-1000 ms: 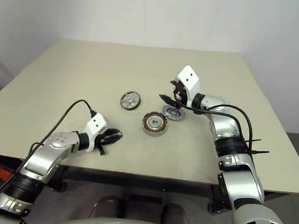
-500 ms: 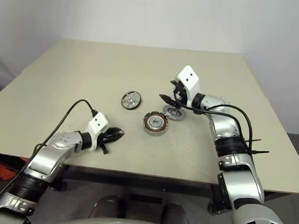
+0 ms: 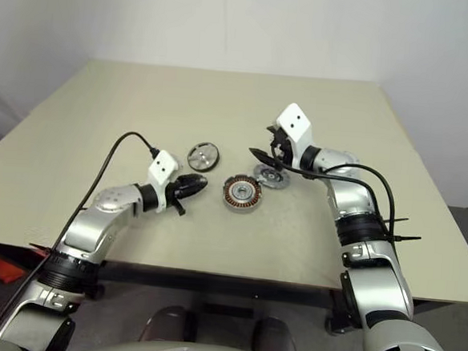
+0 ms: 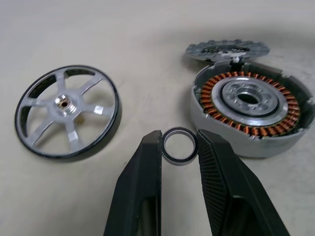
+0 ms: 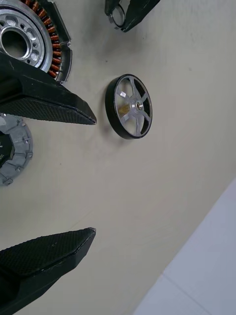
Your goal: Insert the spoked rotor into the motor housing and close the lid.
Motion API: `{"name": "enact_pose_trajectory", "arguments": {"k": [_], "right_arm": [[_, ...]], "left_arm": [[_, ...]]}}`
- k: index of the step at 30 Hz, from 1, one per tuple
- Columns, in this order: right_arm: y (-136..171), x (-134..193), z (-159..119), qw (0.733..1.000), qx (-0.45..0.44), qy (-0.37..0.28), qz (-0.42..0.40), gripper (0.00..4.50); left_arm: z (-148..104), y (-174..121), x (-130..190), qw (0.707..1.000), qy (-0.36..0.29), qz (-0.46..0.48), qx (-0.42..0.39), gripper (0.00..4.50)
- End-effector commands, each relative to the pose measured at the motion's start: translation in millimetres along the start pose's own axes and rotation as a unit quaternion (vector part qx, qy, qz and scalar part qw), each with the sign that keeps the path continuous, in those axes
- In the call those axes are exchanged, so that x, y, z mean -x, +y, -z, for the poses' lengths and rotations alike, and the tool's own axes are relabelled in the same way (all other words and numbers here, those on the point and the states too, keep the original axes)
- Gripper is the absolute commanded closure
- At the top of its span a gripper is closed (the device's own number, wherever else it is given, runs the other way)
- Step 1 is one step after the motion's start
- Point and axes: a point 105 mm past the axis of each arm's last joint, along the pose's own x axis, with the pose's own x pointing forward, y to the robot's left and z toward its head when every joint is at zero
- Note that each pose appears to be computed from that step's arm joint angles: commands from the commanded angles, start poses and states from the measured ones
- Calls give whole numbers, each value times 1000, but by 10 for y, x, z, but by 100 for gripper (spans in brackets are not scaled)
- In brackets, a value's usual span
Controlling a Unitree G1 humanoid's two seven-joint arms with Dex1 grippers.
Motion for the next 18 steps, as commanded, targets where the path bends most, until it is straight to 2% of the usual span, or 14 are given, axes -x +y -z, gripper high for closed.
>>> {"name": "enact_pose_trajectory", "arguments": {"k": [1, 7, 18], "right_arm": [[-49, -10, -151, 1000, 20, -21, 6, 74], [-63, -4, -191, 999, 23, -22, 6, 74], [-58, 6, -214, 999, 26, -23, 7, 74]], "left_arm": [[-148, -86, -93, 999, -12, 34, -16, 377], [-218, -220, -293, 996, -4, 76, -36, 377], [-262, -287, -453, 995, -2, 88, -46, 377]]}}
